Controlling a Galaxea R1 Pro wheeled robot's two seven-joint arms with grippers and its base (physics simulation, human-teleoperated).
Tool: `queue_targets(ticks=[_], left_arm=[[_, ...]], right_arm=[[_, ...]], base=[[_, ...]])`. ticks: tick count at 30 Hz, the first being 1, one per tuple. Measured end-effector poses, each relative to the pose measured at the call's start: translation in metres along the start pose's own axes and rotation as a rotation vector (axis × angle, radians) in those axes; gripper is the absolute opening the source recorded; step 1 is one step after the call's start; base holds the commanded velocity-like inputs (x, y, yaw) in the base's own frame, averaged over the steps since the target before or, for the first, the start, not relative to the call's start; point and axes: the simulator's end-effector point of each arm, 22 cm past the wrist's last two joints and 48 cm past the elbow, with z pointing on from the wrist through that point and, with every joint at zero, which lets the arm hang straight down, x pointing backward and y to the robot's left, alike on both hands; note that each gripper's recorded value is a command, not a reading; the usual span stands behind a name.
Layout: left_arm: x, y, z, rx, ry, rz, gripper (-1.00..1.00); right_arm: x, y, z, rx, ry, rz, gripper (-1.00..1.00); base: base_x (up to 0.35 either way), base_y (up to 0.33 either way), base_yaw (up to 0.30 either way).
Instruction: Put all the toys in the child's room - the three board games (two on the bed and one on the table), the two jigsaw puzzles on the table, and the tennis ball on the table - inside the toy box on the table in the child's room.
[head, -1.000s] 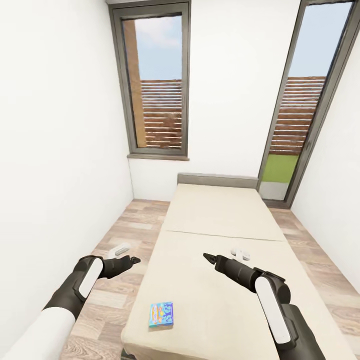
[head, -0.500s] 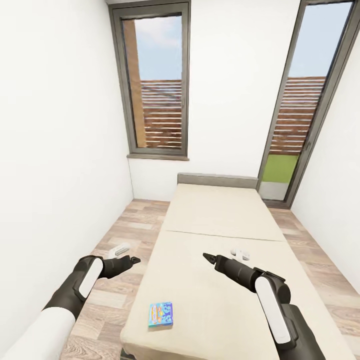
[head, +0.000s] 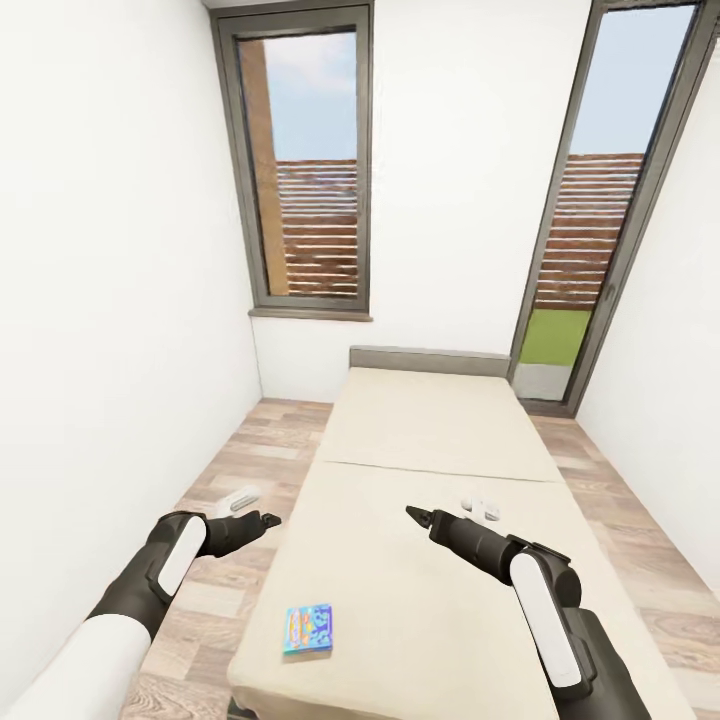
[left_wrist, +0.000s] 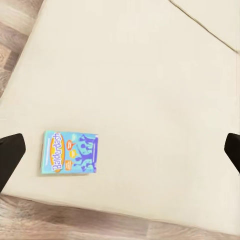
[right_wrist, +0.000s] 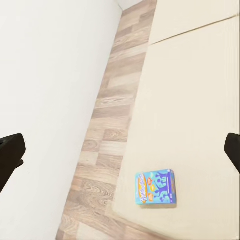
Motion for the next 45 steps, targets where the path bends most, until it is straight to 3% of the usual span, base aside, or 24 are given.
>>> queue_targets(ticks=[22, 45], left_arm=[[-0.009, -0.007, -0.010, 0.009, -0.022, 0.006, 1.00], [-0.010, -0.007, -0.011, 0.010, -0.025, 0.009, 1.00]], right_arm=[[-0.008, 0.008, -0.007, -0.010, -0.019, -0.011, 1.00], [-0.009, 0.009, -0.008, -0.012, -0.022, -0.013, 1.00]], base=[[0.000, -0.007, -0.178], [0.046, 0.044, -0.015]])
